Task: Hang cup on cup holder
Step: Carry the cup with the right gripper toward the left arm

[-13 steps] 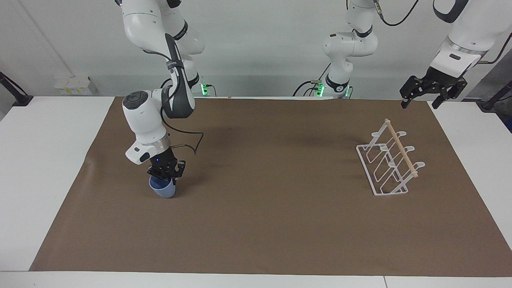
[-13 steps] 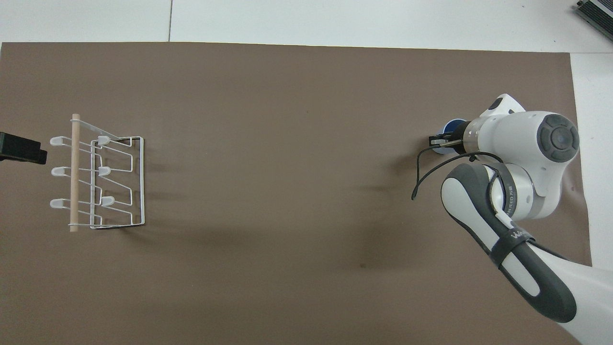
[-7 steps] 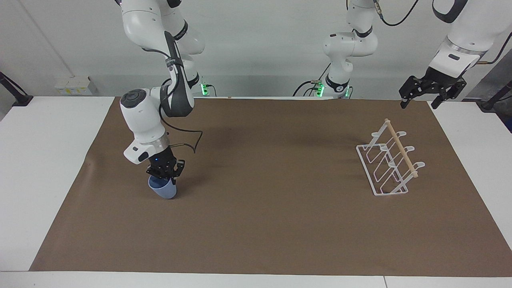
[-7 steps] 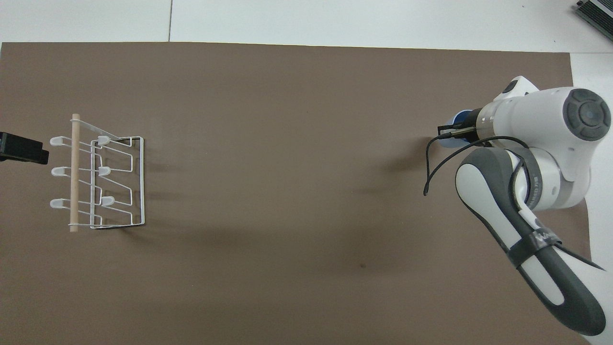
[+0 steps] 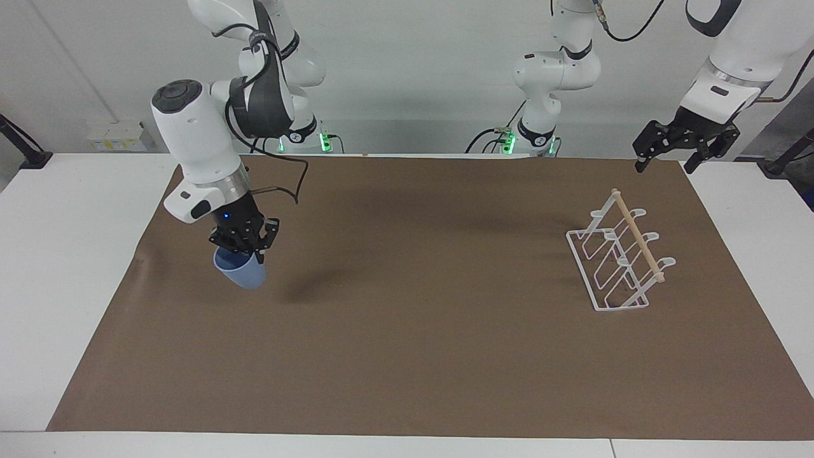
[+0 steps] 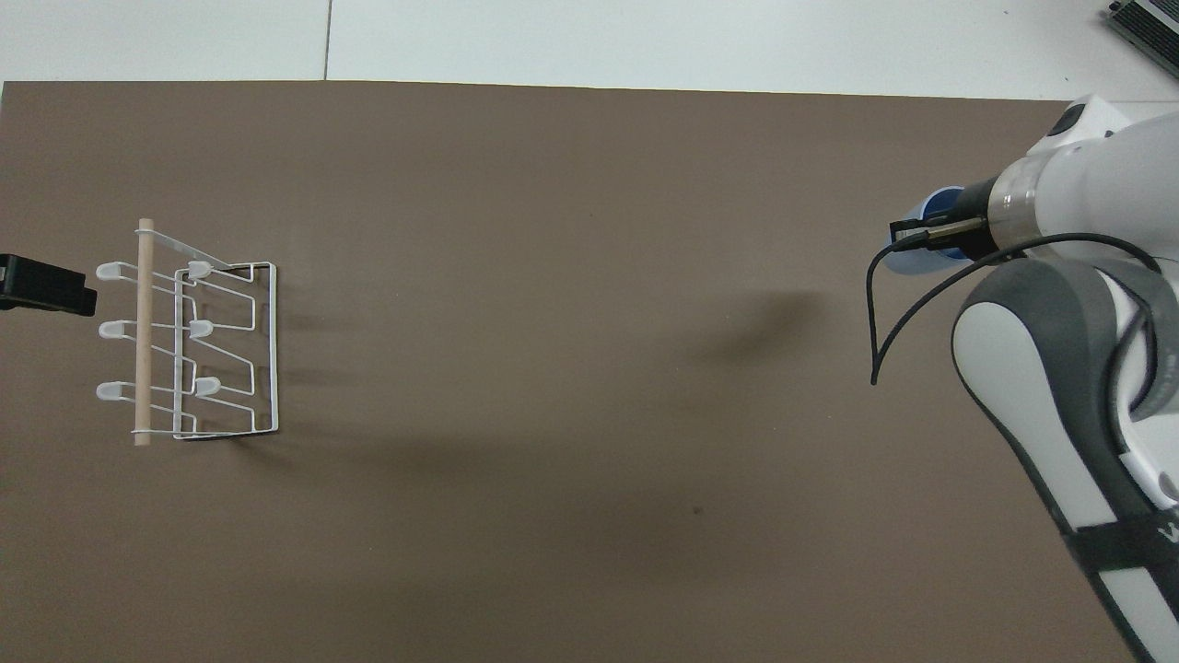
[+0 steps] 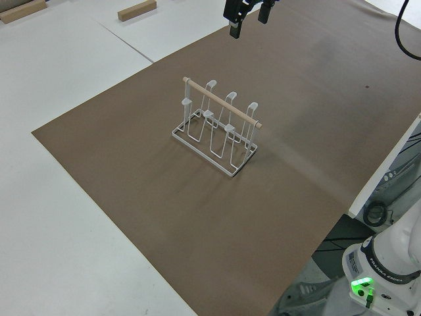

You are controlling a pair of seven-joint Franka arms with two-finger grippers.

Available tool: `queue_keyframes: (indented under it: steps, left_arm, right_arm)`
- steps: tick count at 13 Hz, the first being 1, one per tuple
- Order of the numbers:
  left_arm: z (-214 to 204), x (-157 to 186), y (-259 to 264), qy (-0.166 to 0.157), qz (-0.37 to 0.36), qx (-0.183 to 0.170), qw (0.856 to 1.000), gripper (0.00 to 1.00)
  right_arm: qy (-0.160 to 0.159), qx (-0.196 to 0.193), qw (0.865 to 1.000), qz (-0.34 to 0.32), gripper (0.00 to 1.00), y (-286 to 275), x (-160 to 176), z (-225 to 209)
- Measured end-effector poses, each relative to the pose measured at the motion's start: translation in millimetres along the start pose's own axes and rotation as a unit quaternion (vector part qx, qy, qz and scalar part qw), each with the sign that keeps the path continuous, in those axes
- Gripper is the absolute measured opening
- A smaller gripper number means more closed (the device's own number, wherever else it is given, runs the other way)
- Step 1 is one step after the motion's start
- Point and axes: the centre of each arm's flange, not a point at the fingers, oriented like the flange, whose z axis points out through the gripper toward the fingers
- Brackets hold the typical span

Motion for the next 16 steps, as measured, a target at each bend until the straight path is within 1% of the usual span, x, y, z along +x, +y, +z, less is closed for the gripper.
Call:
queue_keyframes:
  steps: [4,7,8,9,11,13,16]
  left_arm:
    - [0,0,3,0.001,0.008,-0.009,1.000,1.00]
    - [0,0,3,0.001,0.021,-0.009,1.000,1.00]
    - [0,0,4,0.001,0.022,-0.011,1.000,1.00]
    - [0,0,5,0.001,0.022,-0.014,1.000,1.00]
    - [0,0,6,0.002,0.023,-0.017,1.000,1.00]
    - [0,1,8,0.002,0.025,-0.023,0.999,1.00]
    - [1,1,10,0.001,0.026,-0.031,0.999,1.00]
  right_arm:
    - [-0.025,-0.002,1.000,-0.011,0.07,-16,-16,-54]
    - [-0.033,0.003,0.999,-0.020,0.07,-28,-18,-61]
    - [-0.033,0.018,0.999,-0.020,0.07,-35,-18,-60]
    - [-0.032,0.042,0.998,-0.016,0.07,-41,-18,-61]
    - [-0.029,0.098,0.995,-0.005,0.07,-53,-17,-62]
    - [-0.028,0.162,0.986,0.004,0.07,-74,-17,-65]
    - [-0.044,0.234,0.970,0.052,0.07,-131,-19,-71]
